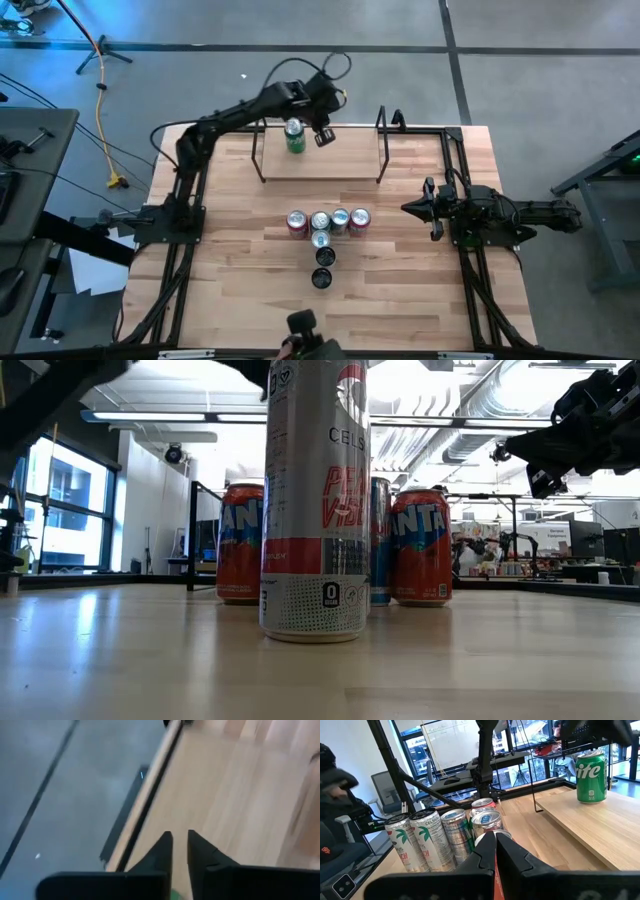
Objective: Place canned beverage on shelf
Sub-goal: Put the left green soda can on the shelf
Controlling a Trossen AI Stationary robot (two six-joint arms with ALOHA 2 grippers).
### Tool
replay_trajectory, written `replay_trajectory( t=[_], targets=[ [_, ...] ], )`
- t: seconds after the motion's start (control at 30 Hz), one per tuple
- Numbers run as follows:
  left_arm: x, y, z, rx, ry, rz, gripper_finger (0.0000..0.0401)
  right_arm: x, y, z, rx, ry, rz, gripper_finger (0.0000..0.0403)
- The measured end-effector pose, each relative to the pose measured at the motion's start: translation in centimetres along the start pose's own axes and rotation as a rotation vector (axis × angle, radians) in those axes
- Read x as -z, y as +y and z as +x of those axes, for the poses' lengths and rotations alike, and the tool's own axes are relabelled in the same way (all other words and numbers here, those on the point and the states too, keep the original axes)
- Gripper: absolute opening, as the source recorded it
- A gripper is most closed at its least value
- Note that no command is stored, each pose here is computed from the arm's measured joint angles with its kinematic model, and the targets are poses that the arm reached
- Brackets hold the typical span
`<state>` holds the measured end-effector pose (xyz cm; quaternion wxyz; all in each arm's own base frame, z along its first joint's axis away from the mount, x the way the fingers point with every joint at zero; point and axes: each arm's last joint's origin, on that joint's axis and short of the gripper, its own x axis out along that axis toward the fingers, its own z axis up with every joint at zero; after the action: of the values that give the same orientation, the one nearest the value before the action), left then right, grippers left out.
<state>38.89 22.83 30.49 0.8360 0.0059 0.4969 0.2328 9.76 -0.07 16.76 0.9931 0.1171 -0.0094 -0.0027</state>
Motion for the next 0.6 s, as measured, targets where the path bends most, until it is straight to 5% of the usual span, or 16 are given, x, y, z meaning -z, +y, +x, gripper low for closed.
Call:
replay_trajectory(
  t=[0.2, 0.6],
  targets=[
    [1.4, -0.3, 2.8, -0.019, 0.172, 0.121, 0.0002, 0.0, 0.0, 0.0, 0.000, 0.000, 0.000, 0.0000],
    [2.7, 0.1, 4.3, 0.018, 0.272, 0.117, 0.0000, 0.0, 0.0, 0.0, 0.000, 0.000, 0.000, 0.0000]
  ],
)
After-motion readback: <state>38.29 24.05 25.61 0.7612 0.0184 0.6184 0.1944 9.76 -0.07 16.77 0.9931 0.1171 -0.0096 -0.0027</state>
